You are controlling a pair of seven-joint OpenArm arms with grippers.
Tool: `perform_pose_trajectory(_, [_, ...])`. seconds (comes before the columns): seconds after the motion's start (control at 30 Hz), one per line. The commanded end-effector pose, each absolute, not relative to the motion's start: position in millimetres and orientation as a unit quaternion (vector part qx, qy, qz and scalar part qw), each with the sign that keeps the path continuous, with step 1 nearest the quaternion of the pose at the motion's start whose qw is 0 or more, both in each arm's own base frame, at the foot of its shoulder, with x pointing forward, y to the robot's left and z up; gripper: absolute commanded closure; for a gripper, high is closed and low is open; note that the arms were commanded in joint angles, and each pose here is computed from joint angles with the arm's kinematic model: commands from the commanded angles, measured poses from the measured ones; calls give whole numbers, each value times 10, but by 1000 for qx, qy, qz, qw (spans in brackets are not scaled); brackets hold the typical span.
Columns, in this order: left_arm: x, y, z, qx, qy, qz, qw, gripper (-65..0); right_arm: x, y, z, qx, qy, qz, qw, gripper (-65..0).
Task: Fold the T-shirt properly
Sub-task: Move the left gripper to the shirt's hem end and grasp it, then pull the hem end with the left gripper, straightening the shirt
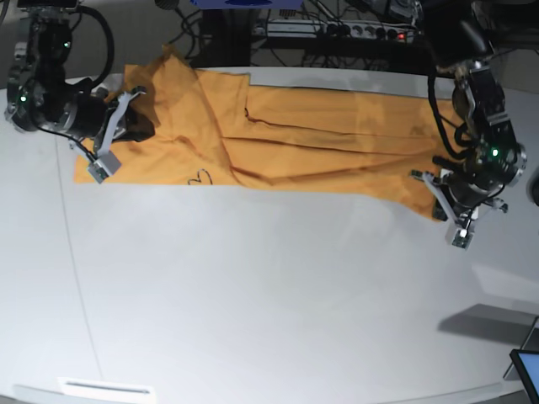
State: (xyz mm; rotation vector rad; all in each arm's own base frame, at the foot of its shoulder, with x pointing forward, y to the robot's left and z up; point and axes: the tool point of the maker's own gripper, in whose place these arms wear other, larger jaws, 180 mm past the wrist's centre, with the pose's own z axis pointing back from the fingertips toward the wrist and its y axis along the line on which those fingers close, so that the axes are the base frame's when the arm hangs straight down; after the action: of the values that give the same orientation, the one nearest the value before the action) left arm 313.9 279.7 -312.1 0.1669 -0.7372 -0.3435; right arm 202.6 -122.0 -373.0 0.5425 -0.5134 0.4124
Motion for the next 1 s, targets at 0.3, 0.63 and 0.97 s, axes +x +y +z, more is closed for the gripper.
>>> perform_pose_trajectory(0.3, [2829,2964,-3069,123,-332,-211,911,0,2104,-1219,-3621,264,-271,207,902,0])
perform_pose_trajectory(0.63, [2453,2998,-3113,145,-277,-304,900,0,2106,-1219,-3620,264,-271,206,902,0])
perform_pose_trajectory(0.97, [2192,3315,-3106,173,-241,-293,909,0,2102,-1222,-3631,265,-270,205,903,0])
